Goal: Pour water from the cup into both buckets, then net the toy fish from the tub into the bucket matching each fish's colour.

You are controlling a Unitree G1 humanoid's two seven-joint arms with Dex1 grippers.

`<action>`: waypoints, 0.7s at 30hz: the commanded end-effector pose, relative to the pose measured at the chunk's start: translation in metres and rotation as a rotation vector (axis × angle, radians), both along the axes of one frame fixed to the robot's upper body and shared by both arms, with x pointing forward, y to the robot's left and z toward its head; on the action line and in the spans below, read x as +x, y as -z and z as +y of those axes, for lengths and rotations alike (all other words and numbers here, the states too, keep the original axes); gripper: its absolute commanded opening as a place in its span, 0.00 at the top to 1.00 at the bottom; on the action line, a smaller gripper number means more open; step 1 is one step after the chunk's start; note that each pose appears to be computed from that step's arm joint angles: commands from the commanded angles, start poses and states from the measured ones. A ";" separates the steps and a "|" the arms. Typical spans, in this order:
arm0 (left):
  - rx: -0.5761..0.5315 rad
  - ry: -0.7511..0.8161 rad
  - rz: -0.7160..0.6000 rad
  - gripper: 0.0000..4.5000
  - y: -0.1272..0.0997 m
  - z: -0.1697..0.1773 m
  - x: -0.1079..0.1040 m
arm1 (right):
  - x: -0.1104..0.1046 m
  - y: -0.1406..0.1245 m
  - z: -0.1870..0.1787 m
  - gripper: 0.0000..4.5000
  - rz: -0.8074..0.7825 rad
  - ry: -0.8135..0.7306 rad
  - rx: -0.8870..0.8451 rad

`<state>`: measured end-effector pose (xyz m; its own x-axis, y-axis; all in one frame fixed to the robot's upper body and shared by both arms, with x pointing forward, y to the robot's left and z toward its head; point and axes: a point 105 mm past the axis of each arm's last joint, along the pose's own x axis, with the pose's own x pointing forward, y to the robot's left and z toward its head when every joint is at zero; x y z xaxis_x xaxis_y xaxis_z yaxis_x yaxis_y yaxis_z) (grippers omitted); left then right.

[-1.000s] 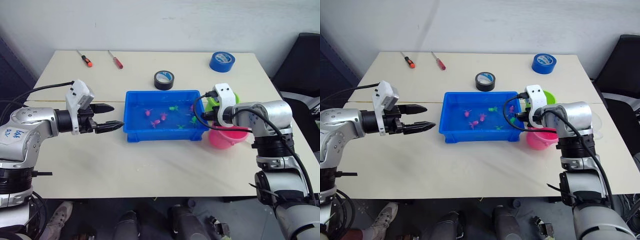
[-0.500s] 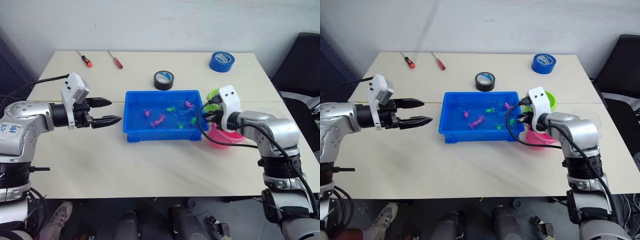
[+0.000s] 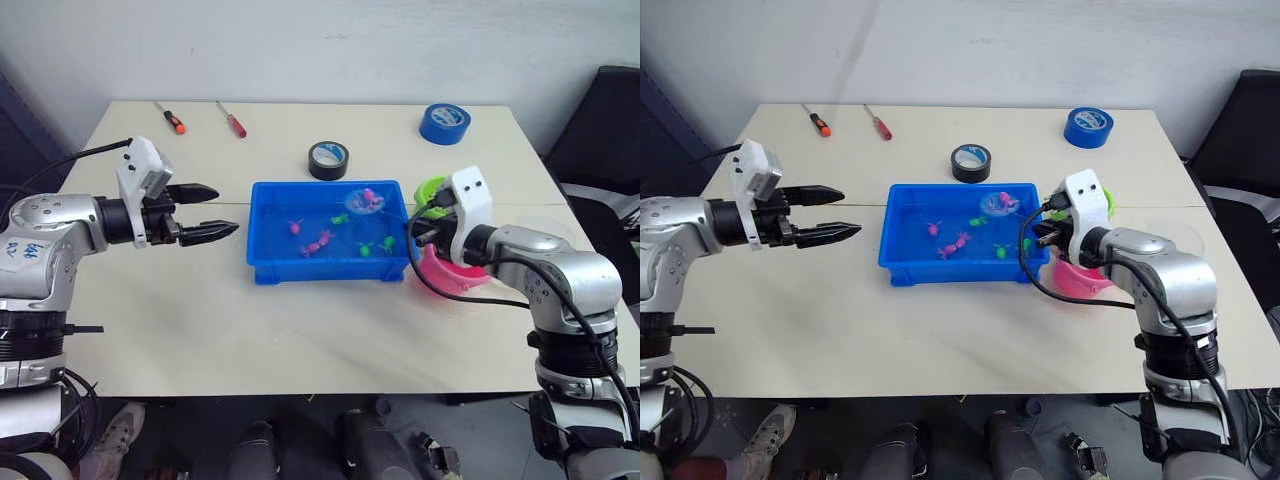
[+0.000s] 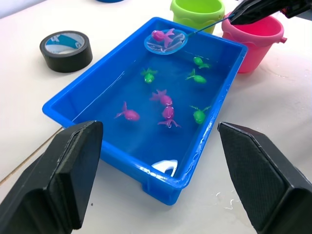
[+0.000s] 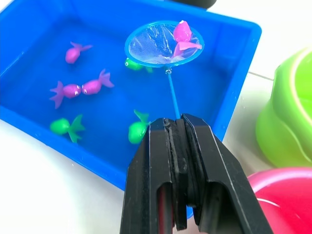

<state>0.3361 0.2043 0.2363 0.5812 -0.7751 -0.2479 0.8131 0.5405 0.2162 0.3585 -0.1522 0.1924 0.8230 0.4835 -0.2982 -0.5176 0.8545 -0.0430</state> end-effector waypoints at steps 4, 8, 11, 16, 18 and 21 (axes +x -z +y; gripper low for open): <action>-0.012 0.071 -0.061 0.08 -0.014 -0.006 -0.001 | -0.015 -0.029 -0.012 1.00 -0.144 -0.039 0.053; -0.031 0.114 -0.078 0.08 -0.023 -0.009 0.001 | -0.027 -0.037 -0.025 1.00 -0.184 -0.037 0.068; -0.064 0.199 -0.088 0.08 -0.032 -0.021 0.002 | -0.047 -0.047 -0.045 1.00 -0.235 -0.016 0.060; -0.065 0.282 -0.095 0.08 -0.036 -0.035 0.008 | -0.068 -0.051 -0.071 1.00 -0.253 0.061 0.026; -0.072 0.314 -0.094 0.08 -0.037 -0.042 0.010 | -0.076 -0.051 -0.082 1.00 -0.252 0.101 0.010; -0.070 0.360 -0.088 0.08 -0.037 -0.052 0.013 | -0.090 -0.048 -0.098 1.00 -0.241 0.161 -0.017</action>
